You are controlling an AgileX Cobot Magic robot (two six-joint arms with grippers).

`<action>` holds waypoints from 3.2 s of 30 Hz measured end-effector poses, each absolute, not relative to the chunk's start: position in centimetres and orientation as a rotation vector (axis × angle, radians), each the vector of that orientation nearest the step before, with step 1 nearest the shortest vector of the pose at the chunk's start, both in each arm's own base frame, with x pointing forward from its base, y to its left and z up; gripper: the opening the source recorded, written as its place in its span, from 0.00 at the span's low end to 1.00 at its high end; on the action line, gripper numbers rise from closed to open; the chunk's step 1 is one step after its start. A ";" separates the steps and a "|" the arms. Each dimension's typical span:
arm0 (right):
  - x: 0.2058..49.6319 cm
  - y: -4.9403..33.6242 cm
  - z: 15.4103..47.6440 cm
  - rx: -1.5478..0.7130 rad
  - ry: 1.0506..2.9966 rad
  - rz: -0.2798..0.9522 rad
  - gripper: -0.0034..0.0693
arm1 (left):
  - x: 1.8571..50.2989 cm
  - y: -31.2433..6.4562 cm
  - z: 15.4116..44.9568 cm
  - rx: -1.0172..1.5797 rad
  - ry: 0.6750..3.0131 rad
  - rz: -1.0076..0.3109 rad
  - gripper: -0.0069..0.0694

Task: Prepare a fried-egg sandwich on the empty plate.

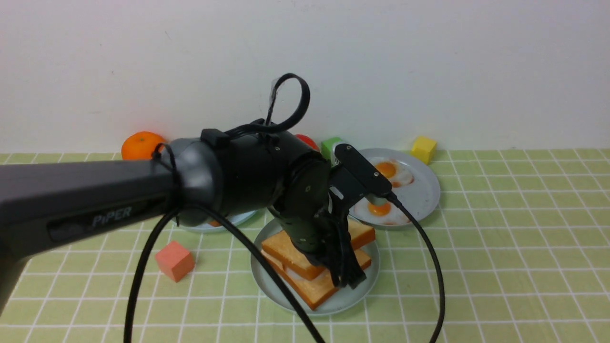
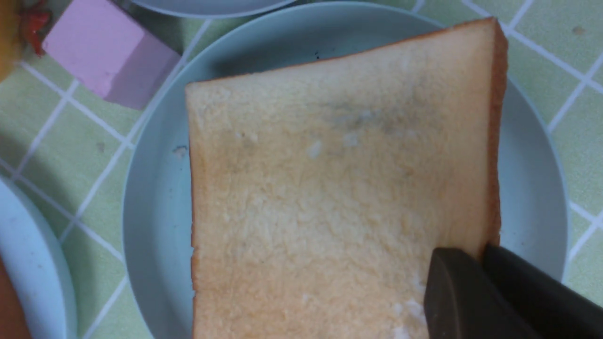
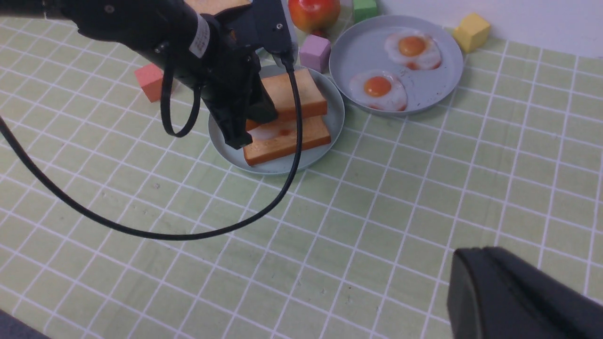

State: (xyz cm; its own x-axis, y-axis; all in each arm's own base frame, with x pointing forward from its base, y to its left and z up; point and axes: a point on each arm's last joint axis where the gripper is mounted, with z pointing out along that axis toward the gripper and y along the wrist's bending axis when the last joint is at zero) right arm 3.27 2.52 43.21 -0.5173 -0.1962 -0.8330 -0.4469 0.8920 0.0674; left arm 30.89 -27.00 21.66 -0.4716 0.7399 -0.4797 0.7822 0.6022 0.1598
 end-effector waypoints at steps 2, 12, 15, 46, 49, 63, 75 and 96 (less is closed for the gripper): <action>3.3 2.5 43.2 -0.461 2.122 0.340 0.04 | 31.0 -27.1 21.1 1.212 2.331 -0.105 0.12; 3.2 2.6 43.2 -0.464 2.122 0.357 0.04 | 31.1 -27.2 20.4 1.216 2.350 -0.108 0.32; 3.2 2.7 43.2 -0.466 2.121 0.363 0.04 | 31.0 -27.2 20.4 1.209 2.358 -0.118 0.43; -1.1 0.1 38.8 -0.216 2.099 0.357 0.05 | 7.7 -7.7 34.7 0.607 1.577 -0.644 0.07; -2.0 -0.4 35.9 -0.125 2.115 0.383 0.05 | 6.2 -5.9 30.4 0.514 1.481 -0.666 0.07; 2.9 1.2 29.4 -0.036 1.782 0.490 0.06 | 5.3 -4.9 24.8 0.485 1.519 -0.684 0.07; 6.0 2.1 21.2 -0.019 1.685 0.501 0.08 | 5.1 -5.0 24.0 0.533 1.597 -0.683 0.07; 5.4 -0.3 17.7 0.187 1.799 0.077 0.03 | 5.1 -5.0 24.0 0.536 1.603 -0.682 0.07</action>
